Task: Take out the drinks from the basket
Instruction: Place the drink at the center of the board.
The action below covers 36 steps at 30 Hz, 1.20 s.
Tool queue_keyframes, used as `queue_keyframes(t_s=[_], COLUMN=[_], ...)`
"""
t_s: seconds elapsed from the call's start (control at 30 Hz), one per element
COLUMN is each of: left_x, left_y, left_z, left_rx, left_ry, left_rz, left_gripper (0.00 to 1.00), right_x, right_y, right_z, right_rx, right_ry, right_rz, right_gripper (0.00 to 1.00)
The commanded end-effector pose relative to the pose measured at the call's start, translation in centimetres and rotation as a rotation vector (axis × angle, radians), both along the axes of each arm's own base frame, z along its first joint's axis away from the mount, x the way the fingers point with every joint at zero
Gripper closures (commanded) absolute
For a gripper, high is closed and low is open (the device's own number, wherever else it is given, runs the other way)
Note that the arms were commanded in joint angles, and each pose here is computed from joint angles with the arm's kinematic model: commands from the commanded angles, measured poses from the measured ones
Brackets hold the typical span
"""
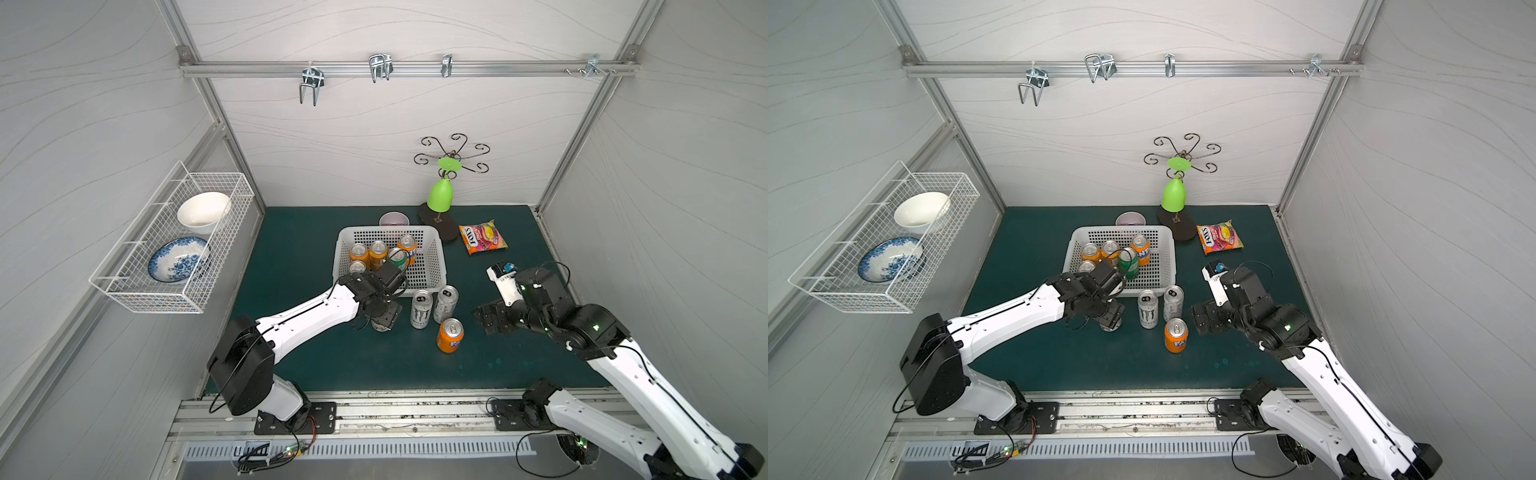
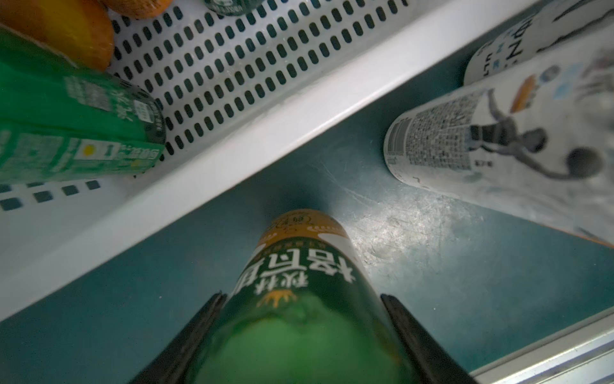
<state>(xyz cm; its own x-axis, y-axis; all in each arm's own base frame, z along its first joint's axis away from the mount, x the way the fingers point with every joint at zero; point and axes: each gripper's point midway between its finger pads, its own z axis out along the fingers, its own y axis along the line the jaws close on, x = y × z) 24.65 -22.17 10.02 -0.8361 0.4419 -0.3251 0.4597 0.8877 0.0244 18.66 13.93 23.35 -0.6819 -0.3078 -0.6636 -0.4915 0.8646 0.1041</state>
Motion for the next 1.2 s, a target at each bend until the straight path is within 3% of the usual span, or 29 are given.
queue_keyframes(t_s=[0.0, 0.7, 1.17], left_x=[2.2, 3.3, 3.2], left_y=[-2.8, -4.2, -4.0], left_z=[2.2, 0.1, -0.9], left_rx=[-0.082, -0.036, -0.027], left_ry=[-0.089, -0.077, -0.064], left_rz=[-0.003, -0.023, -0.011], left_gripper=[0.48, 0.47, 0.4], right_x=[-0.1, -0.1, 0.0], right_y=[-0.3, -0.3, -0.3], right_z=[0.8, 0.7, 0.6], right_rx=[0.011, 0.01, 0.01], right_ry=[-0.007, -0.005, -0.004], right_rz=[-0.017, -0.016, -0.018], right_gripper=[0.01, 0.01, 0.01])
